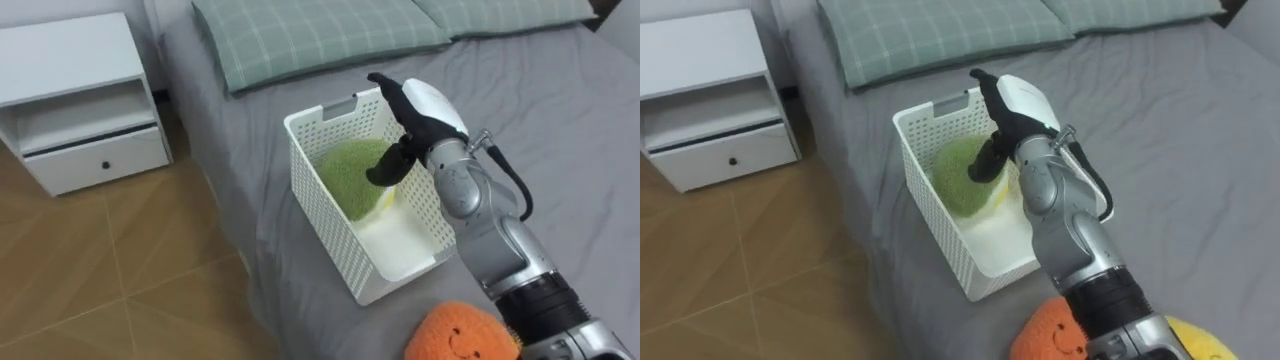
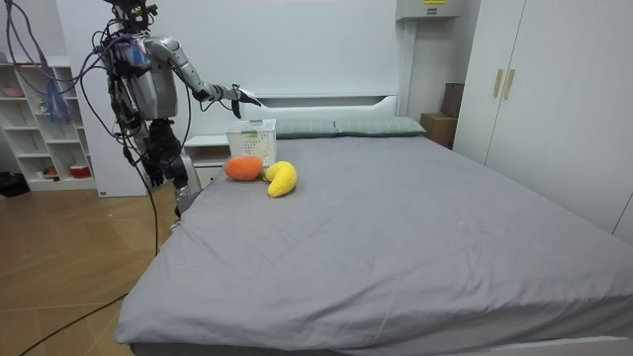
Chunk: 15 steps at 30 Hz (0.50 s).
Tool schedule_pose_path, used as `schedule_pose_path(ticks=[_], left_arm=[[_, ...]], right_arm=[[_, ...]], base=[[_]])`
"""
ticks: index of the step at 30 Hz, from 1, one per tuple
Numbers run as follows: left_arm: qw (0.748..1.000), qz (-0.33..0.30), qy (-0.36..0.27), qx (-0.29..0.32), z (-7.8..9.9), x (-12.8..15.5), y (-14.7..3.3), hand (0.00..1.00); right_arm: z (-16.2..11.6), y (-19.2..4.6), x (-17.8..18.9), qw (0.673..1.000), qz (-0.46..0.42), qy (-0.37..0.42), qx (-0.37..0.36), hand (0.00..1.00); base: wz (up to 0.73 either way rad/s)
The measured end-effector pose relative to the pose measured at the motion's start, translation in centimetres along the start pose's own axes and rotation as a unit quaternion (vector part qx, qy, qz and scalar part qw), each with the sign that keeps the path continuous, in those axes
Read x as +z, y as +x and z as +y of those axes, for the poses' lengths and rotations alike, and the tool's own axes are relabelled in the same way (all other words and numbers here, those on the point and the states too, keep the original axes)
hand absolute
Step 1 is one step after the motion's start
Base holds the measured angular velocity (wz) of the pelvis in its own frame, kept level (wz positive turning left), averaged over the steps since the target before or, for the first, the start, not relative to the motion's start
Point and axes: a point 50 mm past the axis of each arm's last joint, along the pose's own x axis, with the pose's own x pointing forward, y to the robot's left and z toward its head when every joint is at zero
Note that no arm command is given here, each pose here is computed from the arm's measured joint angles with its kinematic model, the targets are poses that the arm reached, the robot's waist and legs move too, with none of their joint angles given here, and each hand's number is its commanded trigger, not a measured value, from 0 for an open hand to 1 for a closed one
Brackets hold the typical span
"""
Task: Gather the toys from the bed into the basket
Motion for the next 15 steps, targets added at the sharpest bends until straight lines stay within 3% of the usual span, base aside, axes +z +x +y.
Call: schedule_pose_path(ticks=[15], left_arm=[[1.000,0.012,-0.002,-0.005,-0.3,-1.0,-0.1,0.00]], right_arm=[[-1.4,-0.2,-1.5,1.000,0.012,-0.004,-0.005,0.00]], base=[[-0.31]])
